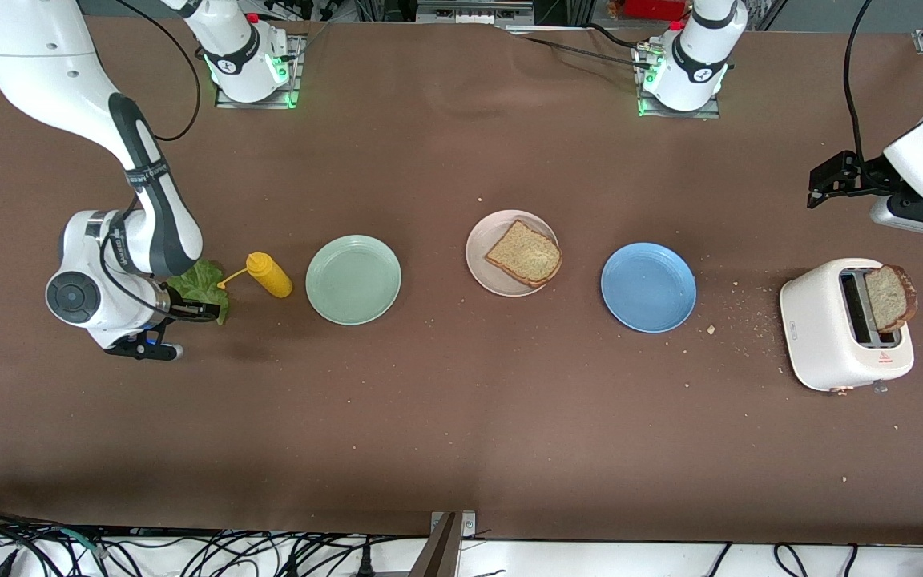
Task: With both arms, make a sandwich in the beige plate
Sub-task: 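Lower the right gripper and close it on the lettuce leaf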
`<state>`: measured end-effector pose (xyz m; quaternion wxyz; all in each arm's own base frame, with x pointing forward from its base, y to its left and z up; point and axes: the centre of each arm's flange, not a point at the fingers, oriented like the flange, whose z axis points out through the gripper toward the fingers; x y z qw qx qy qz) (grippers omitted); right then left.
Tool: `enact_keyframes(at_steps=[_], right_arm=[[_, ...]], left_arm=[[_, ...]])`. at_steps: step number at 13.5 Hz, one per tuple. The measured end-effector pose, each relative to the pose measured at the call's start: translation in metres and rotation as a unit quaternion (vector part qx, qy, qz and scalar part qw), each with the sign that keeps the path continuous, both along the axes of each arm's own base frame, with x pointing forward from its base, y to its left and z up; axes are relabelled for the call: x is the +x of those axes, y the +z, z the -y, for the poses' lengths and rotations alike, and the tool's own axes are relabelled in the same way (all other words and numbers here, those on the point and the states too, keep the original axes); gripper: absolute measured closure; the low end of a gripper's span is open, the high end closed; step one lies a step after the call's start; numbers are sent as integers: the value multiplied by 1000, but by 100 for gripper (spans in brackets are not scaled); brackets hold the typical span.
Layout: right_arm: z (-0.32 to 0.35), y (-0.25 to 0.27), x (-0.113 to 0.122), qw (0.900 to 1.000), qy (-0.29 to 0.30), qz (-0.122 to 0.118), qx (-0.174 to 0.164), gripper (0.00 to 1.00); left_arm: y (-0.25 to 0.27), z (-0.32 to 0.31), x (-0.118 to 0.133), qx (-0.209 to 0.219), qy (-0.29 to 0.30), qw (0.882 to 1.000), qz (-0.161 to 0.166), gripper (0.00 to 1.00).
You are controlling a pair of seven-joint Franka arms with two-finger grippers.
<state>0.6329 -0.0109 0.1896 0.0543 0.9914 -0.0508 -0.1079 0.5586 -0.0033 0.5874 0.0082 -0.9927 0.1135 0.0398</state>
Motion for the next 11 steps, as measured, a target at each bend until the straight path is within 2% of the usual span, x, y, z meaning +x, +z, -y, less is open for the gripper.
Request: enact_keyframes(at_steps=[4,8,9,11], right_arm=[[10,-20,-8,1000,-6,11,3,0],[5,-21,-10,1000,-5,13,6,4],[4,-21,-10,1000,-4,13,7,13],[0,-20,-10,1000,-2,14,9,39]], left_arm=[[-12,-59,2,-1,46,999,-13,0],[-45,-149,2,-9,35,999,-32,0],[-57,-178,4,-10,38,999,-24,0],[-84,-228,10,-12,50,999,-6,0]])
